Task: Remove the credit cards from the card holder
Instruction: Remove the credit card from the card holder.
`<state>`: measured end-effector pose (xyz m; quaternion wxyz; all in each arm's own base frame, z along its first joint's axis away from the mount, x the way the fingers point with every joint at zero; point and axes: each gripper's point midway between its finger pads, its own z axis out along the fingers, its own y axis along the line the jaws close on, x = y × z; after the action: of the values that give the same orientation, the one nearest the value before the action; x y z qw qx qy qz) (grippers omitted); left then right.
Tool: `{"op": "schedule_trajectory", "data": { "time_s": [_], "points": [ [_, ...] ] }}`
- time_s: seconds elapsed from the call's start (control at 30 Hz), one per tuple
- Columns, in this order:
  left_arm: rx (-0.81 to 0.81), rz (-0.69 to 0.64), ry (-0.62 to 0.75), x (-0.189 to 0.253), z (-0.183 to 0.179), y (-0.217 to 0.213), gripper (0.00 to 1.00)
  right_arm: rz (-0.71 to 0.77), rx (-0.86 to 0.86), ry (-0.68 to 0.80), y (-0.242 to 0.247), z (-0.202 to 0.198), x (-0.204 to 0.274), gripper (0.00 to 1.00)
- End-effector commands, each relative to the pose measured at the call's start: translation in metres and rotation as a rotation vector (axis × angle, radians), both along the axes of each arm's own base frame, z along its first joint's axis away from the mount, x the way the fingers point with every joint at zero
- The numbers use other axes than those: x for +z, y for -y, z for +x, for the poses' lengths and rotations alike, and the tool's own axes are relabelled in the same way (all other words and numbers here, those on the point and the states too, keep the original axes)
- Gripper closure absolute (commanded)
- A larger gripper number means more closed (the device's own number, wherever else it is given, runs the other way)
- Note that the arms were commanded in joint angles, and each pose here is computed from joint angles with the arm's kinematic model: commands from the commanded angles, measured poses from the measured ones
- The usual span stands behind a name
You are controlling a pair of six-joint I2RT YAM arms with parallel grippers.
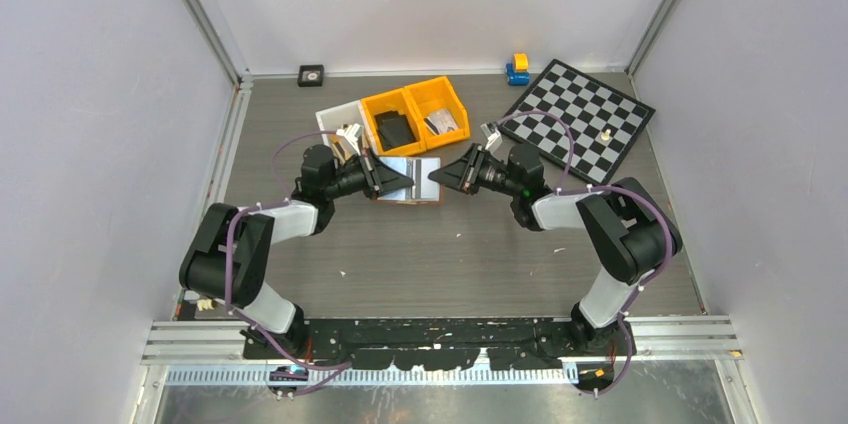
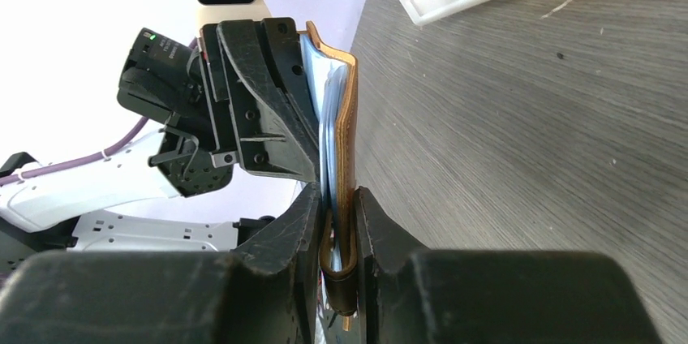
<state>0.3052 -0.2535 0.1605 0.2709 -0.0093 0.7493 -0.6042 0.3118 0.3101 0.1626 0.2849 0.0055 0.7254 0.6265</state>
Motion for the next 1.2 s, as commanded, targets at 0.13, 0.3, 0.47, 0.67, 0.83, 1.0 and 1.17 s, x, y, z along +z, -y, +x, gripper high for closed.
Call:
{"op": "schedule_trajectory", "data": {
  "time_s": [0.13,0.3,0.47,0.67,0.83,1.0,1.17],
  "points": [
    [-0.036,0.024,0.087,0.018,-0.009,0.004,1.0,0.037,0.051,0.061,-0.013,-0.002,0.022,0.99],
    [0.009,0.03,0.092,0.018,-0.005,-0.005,1.0,0.039,0.032,0.073,-0.008,-0.002,0.025,0.99],
    [0.101,0.044,0.053,0.009,0.005,-0.025,1.0,0.051,0.021,0.088,-0.004,-0.002,0.031,0.99],
    [0.105,0.04,0.045,0.007,0.005,-0.028,1.0,0.058,0.024,0.086,-0.004,-0.002,0.032,1.0],
    [0.026,0.034,0.067,0.01,-0.003,-0.009,0.74,0.087,0.051,0.079,-0.007,-0.004,0.034,0.94],
    [-0.005,0.05,0.058,0.006,-0.005,0.0,0.71,0.114,0.073,0.087,-0.01,-0.007,0.039,0.95],
    [-0.044,0.023,0.045,0.007,-0.008,0.007,0.75,0.101,0.082,0.095,-0.013,-0.01,0.039,0.97]
  ]
}}
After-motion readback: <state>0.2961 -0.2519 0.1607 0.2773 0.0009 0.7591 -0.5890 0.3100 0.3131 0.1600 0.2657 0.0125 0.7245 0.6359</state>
